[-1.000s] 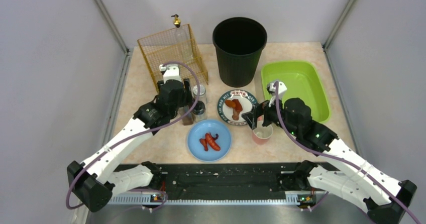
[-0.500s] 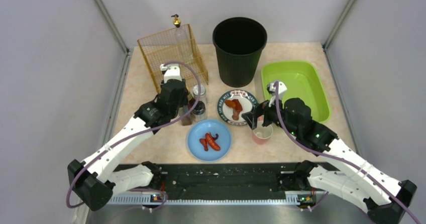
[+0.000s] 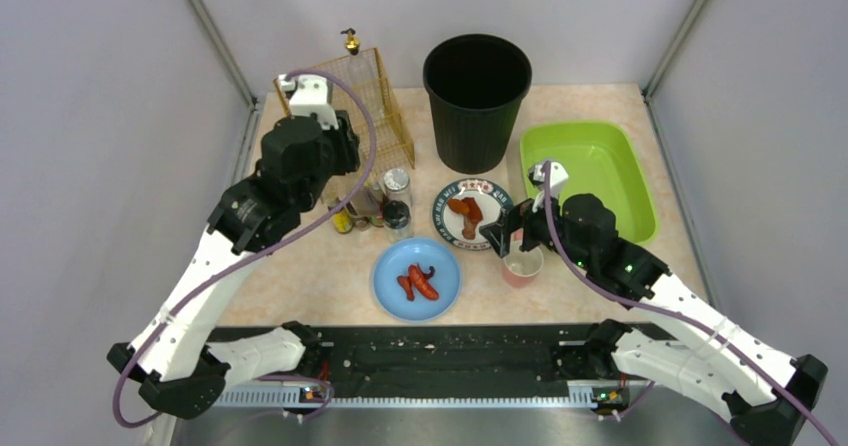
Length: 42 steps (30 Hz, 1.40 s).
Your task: Clear the kitchen counter
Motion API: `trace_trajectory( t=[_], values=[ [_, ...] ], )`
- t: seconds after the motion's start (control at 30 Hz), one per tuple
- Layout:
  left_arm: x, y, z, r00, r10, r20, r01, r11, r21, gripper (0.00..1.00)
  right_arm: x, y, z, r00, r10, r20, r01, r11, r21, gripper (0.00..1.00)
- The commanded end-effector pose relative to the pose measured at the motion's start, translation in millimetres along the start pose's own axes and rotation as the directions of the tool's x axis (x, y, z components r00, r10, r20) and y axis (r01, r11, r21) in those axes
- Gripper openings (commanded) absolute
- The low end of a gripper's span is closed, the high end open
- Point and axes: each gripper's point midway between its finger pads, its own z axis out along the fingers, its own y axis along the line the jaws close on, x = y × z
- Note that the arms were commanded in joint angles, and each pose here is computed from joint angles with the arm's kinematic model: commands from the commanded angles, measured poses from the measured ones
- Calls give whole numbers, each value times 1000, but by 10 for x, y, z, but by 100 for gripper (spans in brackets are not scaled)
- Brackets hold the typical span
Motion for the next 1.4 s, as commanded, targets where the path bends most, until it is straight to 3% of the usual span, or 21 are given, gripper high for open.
trace_trajectory(
  t=[0.0, 0.37, 0.77, 1.37],
  values=[
    [-759, -142, -206, 985, -26, 172, 13, 997, 74, 0, -239, 94, -21, 997, 2, 73, 0, 999, -34, 98],
    [-1610, -79, 7, 950, 60, 305, -46, 998, -53, 0, -222, 121, -9, 997, 11, 74, -7, 999, -50, 98],
    [-2077, 362, 668, 926, 36, 376, 11, 992, -122, 0, -189, 207, 30, 997, 30, 67, -23, 995, -101, 96],
    [-2596, 777, 1412, 827, 107, 552, 74, 952, -296, 0, -155, 356, 68, 992, 91, 87, -73, 979, -190, 96]
  ],
)
